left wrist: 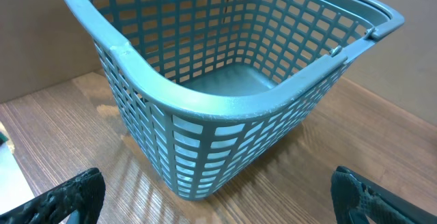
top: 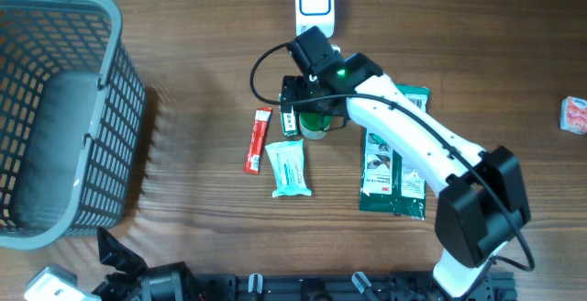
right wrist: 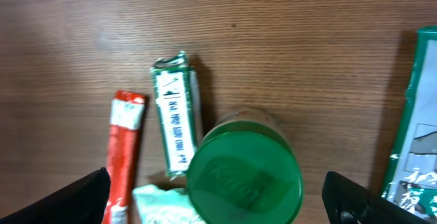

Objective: Scan the item barcode
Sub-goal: 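Reach the right gripper down over the green-lid jar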

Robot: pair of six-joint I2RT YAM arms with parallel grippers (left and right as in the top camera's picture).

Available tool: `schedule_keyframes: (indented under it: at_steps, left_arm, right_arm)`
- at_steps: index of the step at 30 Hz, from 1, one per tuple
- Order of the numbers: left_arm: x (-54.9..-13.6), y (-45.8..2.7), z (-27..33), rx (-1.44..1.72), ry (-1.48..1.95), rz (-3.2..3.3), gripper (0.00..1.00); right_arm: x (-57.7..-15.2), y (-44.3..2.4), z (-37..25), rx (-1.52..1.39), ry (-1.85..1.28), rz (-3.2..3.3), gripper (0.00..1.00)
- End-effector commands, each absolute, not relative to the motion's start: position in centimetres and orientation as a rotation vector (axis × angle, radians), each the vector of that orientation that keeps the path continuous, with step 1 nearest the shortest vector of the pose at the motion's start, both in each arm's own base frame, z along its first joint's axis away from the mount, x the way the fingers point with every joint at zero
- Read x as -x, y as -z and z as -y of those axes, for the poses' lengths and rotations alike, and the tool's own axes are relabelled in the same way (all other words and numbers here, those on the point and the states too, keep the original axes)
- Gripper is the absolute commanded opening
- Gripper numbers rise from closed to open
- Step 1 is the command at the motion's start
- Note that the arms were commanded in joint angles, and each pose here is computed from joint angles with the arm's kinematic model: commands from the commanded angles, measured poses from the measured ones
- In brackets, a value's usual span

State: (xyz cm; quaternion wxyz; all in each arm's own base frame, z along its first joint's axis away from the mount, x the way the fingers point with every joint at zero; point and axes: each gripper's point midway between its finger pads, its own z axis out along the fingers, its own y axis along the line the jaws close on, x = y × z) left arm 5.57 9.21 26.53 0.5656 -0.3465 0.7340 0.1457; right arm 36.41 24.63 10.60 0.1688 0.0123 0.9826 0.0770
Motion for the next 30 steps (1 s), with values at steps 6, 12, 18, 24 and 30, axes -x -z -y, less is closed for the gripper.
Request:
schedule_keyframes:
  at_steps: [6, 12, 18, 24, 30]
  left_arm:
    - [-5.4, -26.7, -9.3, 0.823, -0.346, -1.709, 1.00]
    - [-5.4, -26.7, -9.3, 0.823, -0.346, -1.709, 1.00]
    - [-5.4, -26.7, -9.3, 0.823, -0.346, -1.709, 1.00]
    - [-5.4, -26.7, -9.3, 0.823, -0.346, -1.709, 1.00]
    - [-5.4, -26.7, -9.3, 0.823, -0.346, -1.709, 1.00]
  right_arm:
    - [-36.1, -5.7, -23.5, 0.024, -0.033, -2.879, 0.96]
    - [-34.3, -4.7, -23.1, 0.137, -0.005, -2.967, 0.53]
    - [-33.7, -4.8, -22.4, 1.390, 0.122, -2.680, 0.71]
    - [-34.1, -12.3, -25.0, 1.191, -0.063, -2.739, 1.00]
    - [-33.2, -15.2, -24.1, -0.511, -0.153, -3.009, 1.00]
